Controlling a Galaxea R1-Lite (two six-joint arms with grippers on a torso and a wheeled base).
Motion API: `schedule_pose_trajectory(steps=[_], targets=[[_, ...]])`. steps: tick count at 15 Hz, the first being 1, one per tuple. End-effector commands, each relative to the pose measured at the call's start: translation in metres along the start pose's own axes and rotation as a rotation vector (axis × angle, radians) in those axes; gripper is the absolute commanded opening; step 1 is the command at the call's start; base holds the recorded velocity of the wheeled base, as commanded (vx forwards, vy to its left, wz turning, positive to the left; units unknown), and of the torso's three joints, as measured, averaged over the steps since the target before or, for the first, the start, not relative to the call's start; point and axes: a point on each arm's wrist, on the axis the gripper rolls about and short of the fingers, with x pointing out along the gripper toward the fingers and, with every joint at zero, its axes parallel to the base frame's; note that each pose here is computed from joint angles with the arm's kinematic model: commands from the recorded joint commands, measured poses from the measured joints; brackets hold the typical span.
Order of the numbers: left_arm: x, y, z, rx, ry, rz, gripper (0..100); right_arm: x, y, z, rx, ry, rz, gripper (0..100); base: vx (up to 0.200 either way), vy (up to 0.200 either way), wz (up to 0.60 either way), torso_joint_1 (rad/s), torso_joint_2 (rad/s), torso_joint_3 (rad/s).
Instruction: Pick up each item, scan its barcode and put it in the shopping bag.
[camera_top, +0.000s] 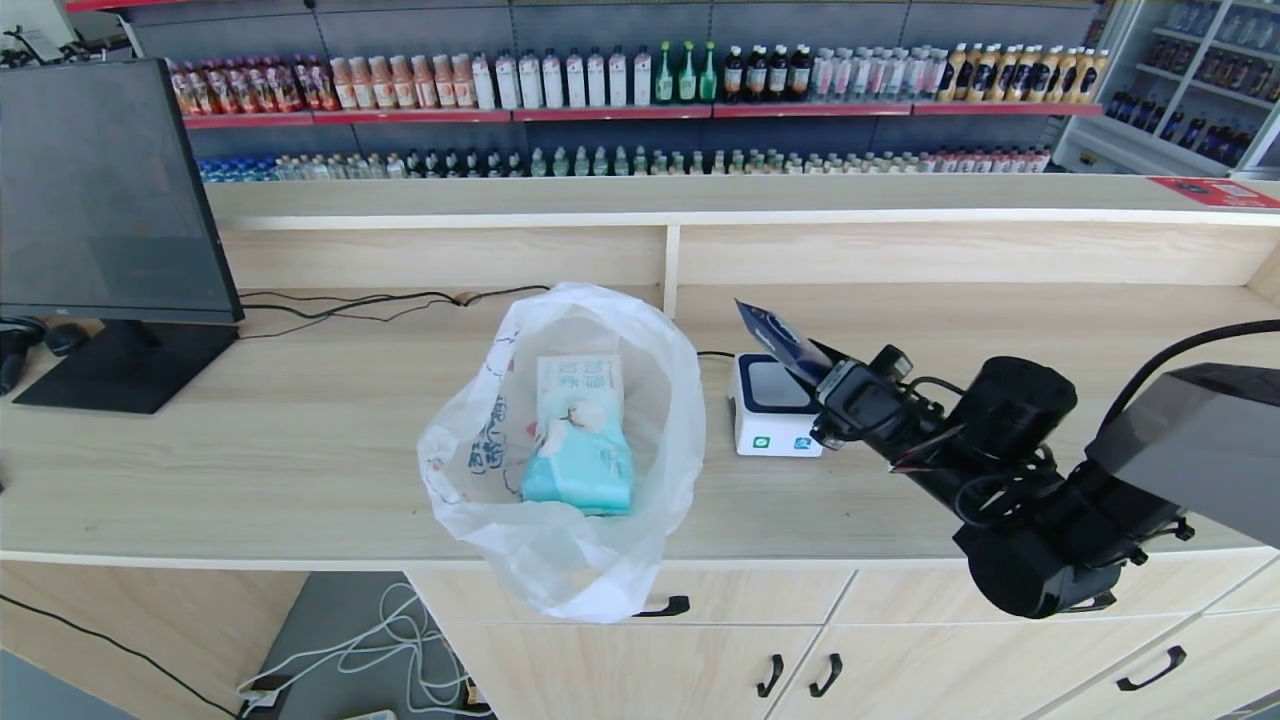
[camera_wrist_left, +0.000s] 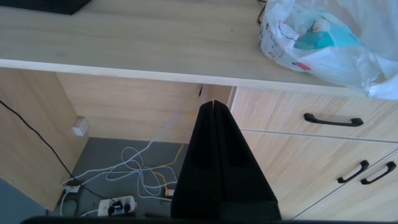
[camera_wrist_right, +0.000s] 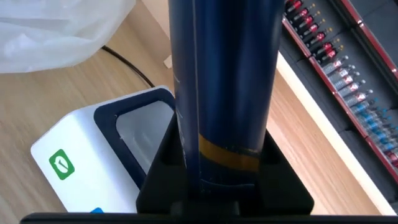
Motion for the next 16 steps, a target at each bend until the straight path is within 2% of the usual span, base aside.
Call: schedule_pose_trajectory(steps=[1, 8, 16], targets=[[0.0, 0.0, 0.0, 0.0, 0.0, 0.0, 0, 0.008, -0.005, 0.001, -0.006, -0.02, -0.025, 0, 0.0, 0.0, 0.0, 0.0, 0.0, 0.0], [0.0, 0.0, 0.0, 0.0, 0.0, 0.0, 0, 0.008, -0.003, 0.002, 0.005, -0.018, -0.017, 0, 0.0, 0.0, 0.0, 0.0, 0.0, 0.0], [0.0, 0.0, 0.0, 0.0, 0.0, 0.0, 0, 0.012, 0.007, 0.017, 0.085, -0.049, -0.01, 0, 0.0, 0.0, 0.0, 0.0, 0.0, 0.0]])
